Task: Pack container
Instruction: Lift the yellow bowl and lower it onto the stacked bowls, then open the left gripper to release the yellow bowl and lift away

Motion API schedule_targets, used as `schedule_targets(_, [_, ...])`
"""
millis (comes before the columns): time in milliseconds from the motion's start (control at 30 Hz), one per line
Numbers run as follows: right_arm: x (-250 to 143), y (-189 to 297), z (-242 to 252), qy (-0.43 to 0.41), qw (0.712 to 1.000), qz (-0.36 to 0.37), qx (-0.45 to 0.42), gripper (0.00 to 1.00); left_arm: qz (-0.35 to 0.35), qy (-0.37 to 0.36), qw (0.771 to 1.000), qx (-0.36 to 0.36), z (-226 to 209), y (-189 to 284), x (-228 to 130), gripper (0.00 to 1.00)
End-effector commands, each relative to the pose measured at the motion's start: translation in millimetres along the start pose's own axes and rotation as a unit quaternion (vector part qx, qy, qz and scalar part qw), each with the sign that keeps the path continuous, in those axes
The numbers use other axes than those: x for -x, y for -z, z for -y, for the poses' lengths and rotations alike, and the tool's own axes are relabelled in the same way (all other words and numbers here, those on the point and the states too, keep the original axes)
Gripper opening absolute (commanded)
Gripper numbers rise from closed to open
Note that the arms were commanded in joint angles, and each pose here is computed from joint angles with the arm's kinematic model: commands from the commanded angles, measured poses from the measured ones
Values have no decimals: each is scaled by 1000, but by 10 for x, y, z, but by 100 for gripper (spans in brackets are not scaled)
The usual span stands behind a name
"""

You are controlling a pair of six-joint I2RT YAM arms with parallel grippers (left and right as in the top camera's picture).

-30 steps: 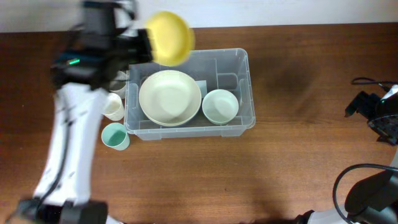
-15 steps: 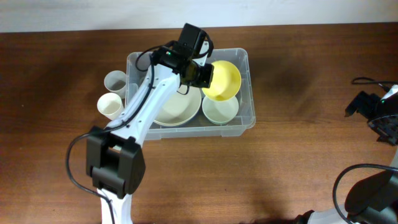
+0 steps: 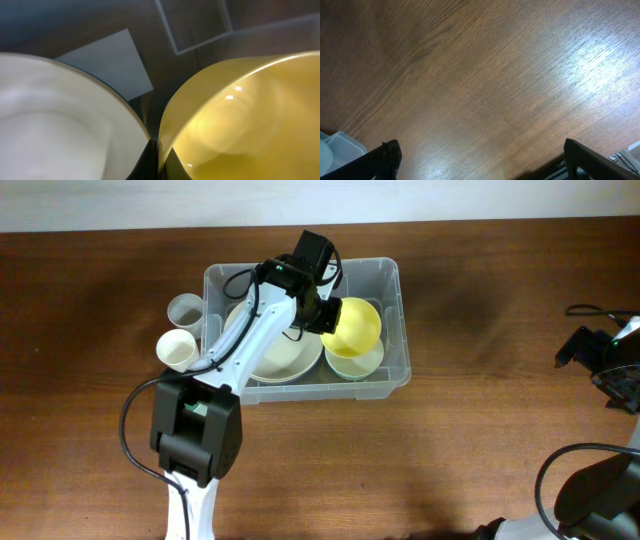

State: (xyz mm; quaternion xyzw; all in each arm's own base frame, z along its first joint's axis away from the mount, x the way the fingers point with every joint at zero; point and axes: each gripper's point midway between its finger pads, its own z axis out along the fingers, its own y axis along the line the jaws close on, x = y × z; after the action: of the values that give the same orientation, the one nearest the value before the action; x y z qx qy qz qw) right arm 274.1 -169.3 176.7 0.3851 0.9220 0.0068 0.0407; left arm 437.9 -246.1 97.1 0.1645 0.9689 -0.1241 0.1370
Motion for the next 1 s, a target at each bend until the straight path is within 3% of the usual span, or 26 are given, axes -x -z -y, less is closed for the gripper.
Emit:
schedule_targets(0, [-6, 37, 9, 3, 1000, 6, 0, 99, -24, -16, 1000, -5, 59, -175, -99, 1])
schedule_targets(233, [-6, 37, 10, 3, 1000, 6, 0, 99, -29, -41, 999, -9, 199, -209, -141, 2])
schedule_targets(400, [-6, 37, 9, 3, 1000, 6, 0, 99, -30, -47, 998, -10, 241, -215, -151, 17])
schedule_targets(733, [-6, 37, 9, 3, 1000, 6, 0, 99, -27, -47, 999, -4, 224, -208, -137, 33])
schedule_targets(967, [-6, 37, 10, 3, 1000, 6, 0, 99, 1, -63, 998, -9, 292, -27, 67, 45])
